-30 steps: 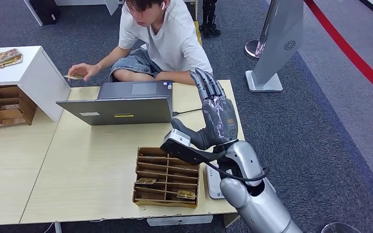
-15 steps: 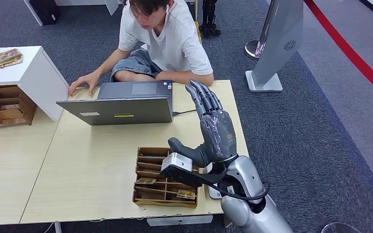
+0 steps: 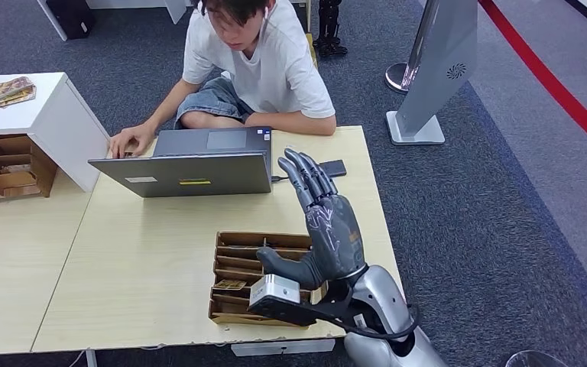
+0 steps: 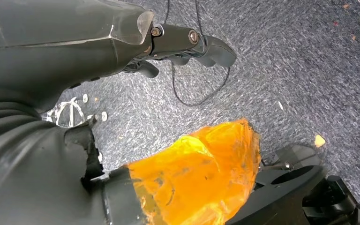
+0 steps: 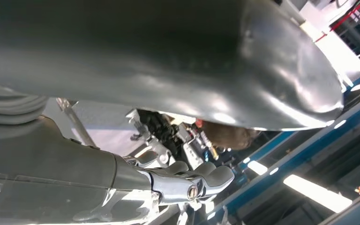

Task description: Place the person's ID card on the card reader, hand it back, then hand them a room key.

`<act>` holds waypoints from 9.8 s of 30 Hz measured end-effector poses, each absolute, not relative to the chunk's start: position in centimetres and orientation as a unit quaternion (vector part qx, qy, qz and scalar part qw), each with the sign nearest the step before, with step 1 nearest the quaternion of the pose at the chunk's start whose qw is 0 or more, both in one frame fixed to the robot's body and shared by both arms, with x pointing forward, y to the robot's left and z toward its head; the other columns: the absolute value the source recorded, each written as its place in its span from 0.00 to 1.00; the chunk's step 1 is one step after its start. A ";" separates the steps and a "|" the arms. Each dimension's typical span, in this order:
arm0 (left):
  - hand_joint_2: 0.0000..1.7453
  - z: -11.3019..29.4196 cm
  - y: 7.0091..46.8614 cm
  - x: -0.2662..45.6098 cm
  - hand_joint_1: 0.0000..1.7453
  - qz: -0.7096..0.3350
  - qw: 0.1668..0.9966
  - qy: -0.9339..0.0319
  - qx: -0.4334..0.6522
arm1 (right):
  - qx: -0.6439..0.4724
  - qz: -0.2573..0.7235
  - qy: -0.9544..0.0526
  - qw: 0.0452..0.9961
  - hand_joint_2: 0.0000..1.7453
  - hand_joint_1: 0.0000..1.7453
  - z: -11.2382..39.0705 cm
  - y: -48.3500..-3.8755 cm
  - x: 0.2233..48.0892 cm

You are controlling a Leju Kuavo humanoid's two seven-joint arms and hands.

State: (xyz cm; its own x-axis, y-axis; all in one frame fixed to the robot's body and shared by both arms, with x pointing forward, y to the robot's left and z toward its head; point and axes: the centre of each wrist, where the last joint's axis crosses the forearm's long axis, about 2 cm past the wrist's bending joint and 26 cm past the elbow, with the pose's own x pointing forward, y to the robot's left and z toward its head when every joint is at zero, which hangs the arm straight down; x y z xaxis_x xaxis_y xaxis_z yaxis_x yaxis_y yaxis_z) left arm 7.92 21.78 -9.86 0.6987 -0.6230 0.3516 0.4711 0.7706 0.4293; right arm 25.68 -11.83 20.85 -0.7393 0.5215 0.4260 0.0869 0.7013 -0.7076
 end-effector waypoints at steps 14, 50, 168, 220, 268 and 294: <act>0.00 -9.9 21.8 7.9 0.00 -0.298 0.910 -0.244 0.156 | -0.146 0.372 -0.859 0.319 0.00 0.00 19.2 -10.7 23.5; 0.00 -9.9 21.9 7.8 0.00 -0.295 0.911 -0.242 0.159 | -0.190 0.451 -0.783 0.383 1.00 0.00 13.8 -11.1 23.0; 0.00 -9.9 21.7 7.4 0.00 -0.301 0.908 -0.244 0.158 | -0.238 0.445 -0.764 0.402 1.00 1.00 12.6 -13.0 23.1; 0.00 -9.9 21.7 7.4 0.00 -0.303 0.907 -0.245 0.161 | -0.228 0.478 -0.725 0.440 1.00 0.00 11.5 -13.6 22.9; 0.00 -9.9 21.7 7.4 0.00 -0.310 0.905 -0.242 0.161 | -0.236 0.484 -0.705 0.461 1.00 0.96 10.4 -13.8 24.0; 0.00 -9.9 21.7 7.5 0.00 -0.310 0.905 -0.243 0.161 | -0.238 0.471 -0.714 0.460 1.00 1.00 10.2 -13.7 23.5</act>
